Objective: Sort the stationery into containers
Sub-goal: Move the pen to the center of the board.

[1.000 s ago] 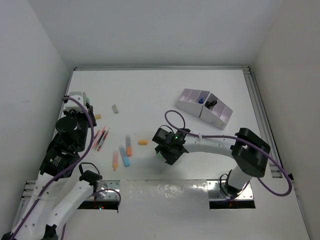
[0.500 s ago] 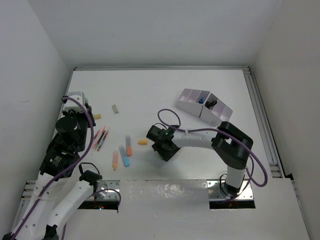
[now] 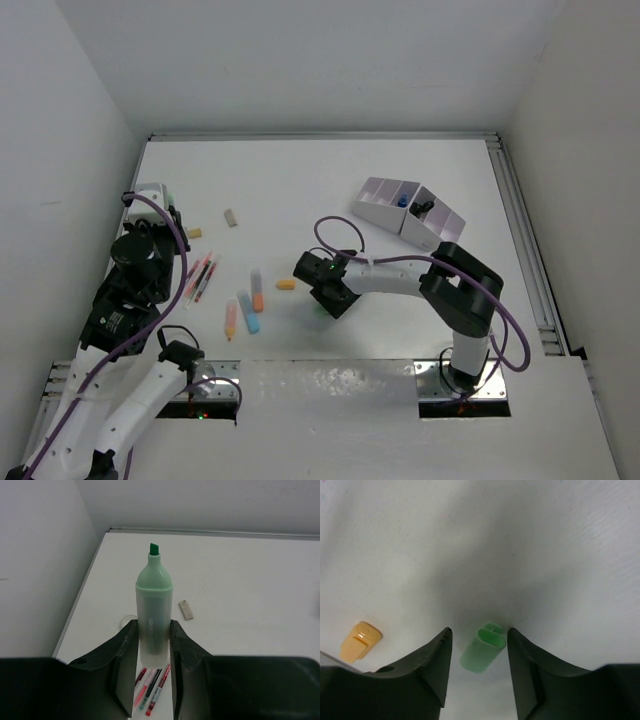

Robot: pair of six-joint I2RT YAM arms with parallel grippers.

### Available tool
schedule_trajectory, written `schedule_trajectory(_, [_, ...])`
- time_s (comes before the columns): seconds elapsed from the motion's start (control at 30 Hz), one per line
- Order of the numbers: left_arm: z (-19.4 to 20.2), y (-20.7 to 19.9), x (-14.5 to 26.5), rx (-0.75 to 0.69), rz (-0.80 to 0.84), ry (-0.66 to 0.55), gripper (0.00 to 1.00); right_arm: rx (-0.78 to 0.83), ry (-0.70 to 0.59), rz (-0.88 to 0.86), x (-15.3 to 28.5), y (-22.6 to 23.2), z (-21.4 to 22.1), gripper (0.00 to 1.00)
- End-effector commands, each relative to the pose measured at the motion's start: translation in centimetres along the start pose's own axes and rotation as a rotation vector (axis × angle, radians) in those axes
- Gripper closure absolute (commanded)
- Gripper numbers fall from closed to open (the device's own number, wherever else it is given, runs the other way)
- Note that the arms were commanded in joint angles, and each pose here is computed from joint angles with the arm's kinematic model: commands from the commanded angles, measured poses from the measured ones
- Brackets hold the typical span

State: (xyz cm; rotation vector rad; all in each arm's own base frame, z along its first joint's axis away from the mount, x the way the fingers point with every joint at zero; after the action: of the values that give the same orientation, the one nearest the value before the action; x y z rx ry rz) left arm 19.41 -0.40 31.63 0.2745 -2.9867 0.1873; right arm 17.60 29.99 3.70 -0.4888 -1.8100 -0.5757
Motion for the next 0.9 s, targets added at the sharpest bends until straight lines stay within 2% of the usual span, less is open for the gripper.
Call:
schedule_trajectory(0.0, [-0.5, 0.1, -0.3, 0.021, -0.014, -0.038, 1.0, -0.146, -0.087, -0.021, 0.7, 1.1, -1.5, 0.55])
schedule_trajectory(0.07, [-0.6, 0.1, -0.4, 0.021, -0.013, -0.042, 1.0, -0.104, -0.084, -0.012, 0.4, 0.6, -1.5, 0.59])
schedule_trajectory(0.2, [-0.8, 0.0, -0.3, 0.027, -0.01, -0.05, 1.0, -0.013, -0.039, 0.013, -0.7, -0.7, -0.8, 0.73])
schedule_trajectory(0.33, [-0.7, 0.2, -0.2, 0.026, -0.018, -0.05, 1.0, 0.094, -0.04, -0.027, -1.3, -0.4, -1.3, 0.77])
schedule_trajectory(0.43, [-0.8, 0.4, -0.1, 0.024, -0.026, -0.055, 1.0, 0.245, -0.083, -0.086, -1.0, 1.1, -2.2, 0.82])
schedule_trajectory(0.5, [-0.9, 0.6, 0.0, 0.022, -0.031, -0.057, 1.0, 0.422, -0.131, -0.148, -0.5, 2.7, -3.1, 0.84])
schedule_trajectory(0.57, [-1.0, 0.7, 0.1, 0.022, -0.036, -0.063, 1.0, 0.731, -0.204, -0.22, -0.6, 4.5, -3.9, 0.88])
schedule_trajectory(0.67, [-1.1, 0.8, 0.2, 0.014, -0.042, -0.068, 1.0, 0.946, -0.258, -0.247, -0.4, 5.9, -4.7, 0.89])
schedule_trajectory(0.7, [-1.1, 0.9, 0.2, 0.013, -0.044, -0.07, 1.0, 1.031, -0.247, -0.292, -0.4, 6.6, -4.3, 0.88])
schedule_trajectory(0.73, [-1.1, 1.0, 0.3, 0.011, -0.047, -0.073, 1.0, 1.224, -0.253, -0.302, -0.9, 6.7, -4.4, 0.86])
schedule_trajectory(0.87, [-1.1, 1.1, 0.3, 0.012, -0.054, -0.078, 1.0, 1.586, -0.22, -0.304, -1.0, 7.4, -3.5, 0.8])
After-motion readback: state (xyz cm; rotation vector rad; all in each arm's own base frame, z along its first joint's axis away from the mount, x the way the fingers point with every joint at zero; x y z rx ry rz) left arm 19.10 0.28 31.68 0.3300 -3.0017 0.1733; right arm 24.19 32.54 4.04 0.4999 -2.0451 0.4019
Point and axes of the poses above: each gripper's point midway between its finger pads, its own x axis back along the fingers, its own y axis along the line the jaws close on, z = x × y, the point moved 5 cm from there along x, back along the fingers, and after that the axes turned 10 degrees about x, right-handed, at the moved point
